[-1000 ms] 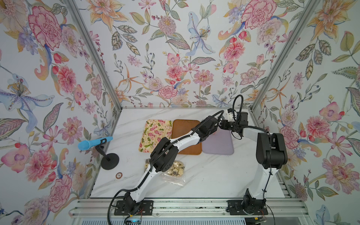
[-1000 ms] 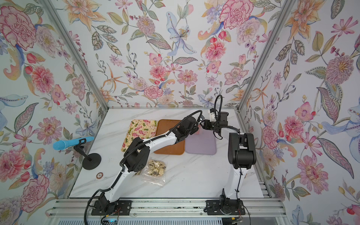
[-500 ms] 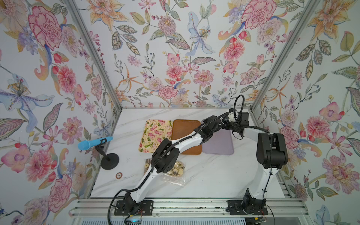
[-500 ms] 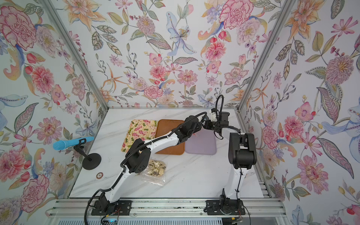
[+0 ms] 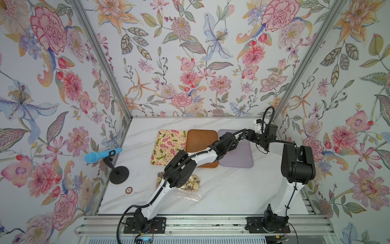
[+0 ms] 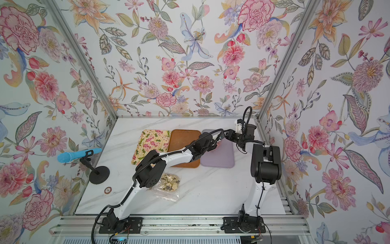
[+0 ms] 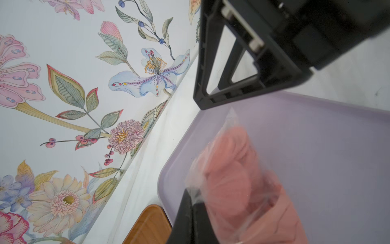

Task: Pour cookies out of the ziploc bag
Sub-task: 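Pour the cookies out of the ziploc bag onto the tray.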

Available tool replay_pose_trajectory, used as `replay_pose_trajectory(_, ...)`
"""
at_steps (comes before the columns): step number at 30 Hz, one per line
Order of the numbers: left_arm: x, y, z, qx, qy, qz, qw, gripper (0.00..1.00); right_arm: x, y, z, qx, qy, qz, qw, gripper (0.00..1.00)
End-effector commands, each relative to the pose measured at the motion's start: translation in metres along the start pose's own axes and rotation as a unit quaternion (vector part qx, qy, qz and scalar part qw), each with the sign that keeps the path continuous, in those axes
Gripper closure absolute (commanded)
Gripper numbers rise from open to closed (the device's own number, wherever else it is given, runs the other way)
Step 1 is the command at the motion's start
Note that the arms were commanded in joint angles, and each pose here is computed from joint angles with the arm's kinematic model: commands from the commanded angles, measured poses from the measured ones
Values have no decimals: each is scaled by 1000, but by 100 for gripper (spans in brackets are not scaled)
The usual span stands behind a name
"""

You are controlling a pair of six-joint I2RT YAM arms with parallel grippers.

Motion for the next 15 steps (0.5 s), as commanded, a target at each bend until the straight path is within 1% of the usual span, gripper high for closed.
replay_pose_trajectory(1,32,-18,-20,-40,-15,-39,998,100,-1,9,0,18,25,-8,1000,56)
replay_pose_trajectory(8,30,-19,-14,-29,-16,-45,998,100,-14,6,17,38,65,42,996,57)
replay_pose_trajectory(15,30,-22,-13,-28,-17,-47,998,100,-17,11,20,34,77,25,996,56)
Point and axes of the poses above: each gripper's point midway between its finger pads, its own y axis out along the fingers, its own x axis along the line the jaws close on, z = x × y, the point moved 10 cm from there along -y, back along the fingers, and after that the axes turned 11 degrees about y, right-handed, at the moved point
